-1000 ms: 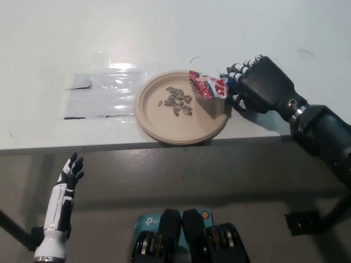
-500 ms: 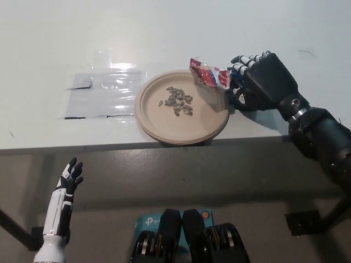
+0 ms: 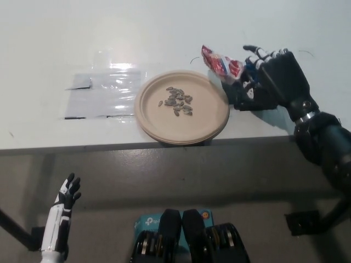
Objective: The robot picks up a small bag of sunflower seeds on the right hand side and take it to the empty plate on the left hand side then pours some sunflower seeds on to the plate.
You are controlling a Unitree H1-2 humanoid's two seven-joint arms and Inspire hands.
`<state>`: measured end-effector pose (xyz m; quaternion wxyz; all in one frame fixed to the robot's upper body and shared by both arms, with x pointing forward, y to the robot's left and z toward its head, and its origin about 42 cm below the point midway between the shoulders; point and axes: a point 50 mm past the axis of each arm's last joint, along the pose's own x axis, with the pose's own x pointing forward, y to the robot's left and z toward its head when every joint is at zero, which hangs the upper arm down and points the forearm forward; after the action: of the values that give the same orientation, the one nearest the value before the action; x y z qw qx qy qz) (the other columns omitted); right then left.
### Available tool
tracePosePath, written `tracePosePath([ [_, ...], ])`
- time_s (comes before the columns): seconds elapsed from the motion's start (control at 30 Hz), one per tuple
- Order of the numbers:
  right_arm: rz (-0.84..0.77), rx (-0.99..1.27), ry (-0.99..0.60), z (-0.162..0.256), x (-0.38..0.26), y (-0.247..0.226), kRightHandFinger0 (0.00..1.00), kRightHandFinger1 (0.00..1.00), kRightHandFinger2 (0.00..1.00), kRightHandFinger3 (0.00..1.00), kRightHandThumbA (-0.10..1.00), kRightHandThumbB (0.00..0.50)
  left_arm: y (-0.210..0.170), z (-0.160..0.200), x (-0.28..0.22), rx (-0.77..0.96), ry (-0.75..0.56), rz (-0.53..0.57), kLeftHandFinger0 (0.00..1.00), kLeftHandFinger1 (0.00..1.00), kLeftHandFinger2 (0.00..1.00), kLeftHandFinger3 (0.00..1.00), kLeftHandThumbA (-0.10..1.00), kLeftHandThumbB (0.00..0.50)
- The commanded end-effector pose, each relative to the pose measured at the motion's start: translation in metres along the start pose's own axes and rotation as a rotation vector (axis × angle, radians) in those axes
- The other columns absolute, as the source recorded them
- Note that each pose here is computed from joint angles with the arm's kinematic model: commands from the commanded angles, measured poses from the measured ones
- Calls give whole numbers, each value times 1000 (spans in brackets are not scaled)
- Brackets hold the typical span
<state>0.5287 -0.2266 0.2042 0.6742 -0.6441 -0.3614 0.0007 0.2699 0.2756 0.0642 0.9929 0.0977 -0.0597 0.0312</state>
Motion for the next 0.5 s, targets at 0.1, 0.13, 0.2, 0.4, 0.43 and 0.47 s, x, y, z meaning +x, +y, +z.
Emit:
tracePosePath([
  [0.1, -109, 19, 27, -10, 18, -20, 0, 216, 782, 662, -100, 232, 9, 11, 6, 8, -79, 43, 1000, 1000, 1000, 1000, 1000, 283],
  [0.13, -106, 10, 26, -10, 18, -20, 0, 213, 782, 665, -100, 228, 9, 11, 5, 4, -74, 44, 1000, 1000, 1000, 1000, 1000, 287],
  [0.2, -97, 8, 39, -11, 19, -20, 0, 222, 788, 658, -100, 207, 9, 11, 4, 6, -75, 47, 1000, 1000, 1000, 1000, 1000, 283],
  [0.4, -95, -32, 29, -13, 18, -21, 0, 189, 744, 601, -100, 226, 11, 9, 0, 12, -71, 55, 1000, 1000, 1000, 1000, 1000, 283],
  [0.43, -103, -34, 29, -14, 18, -21, 0, 185, 741, 596, -100, 231, 11, 9, 0, 14, -71, 57, 1000, 1000, 1000, 1000, 1000, 284],
  [0.47, -110, -38, 31, -15, 18, -23, 0, 169, 717, 579, -100, 237, 11, 10, 0, 11, -70, 59, 1000, 1000, 1000, 1000, 1000, 283],
])
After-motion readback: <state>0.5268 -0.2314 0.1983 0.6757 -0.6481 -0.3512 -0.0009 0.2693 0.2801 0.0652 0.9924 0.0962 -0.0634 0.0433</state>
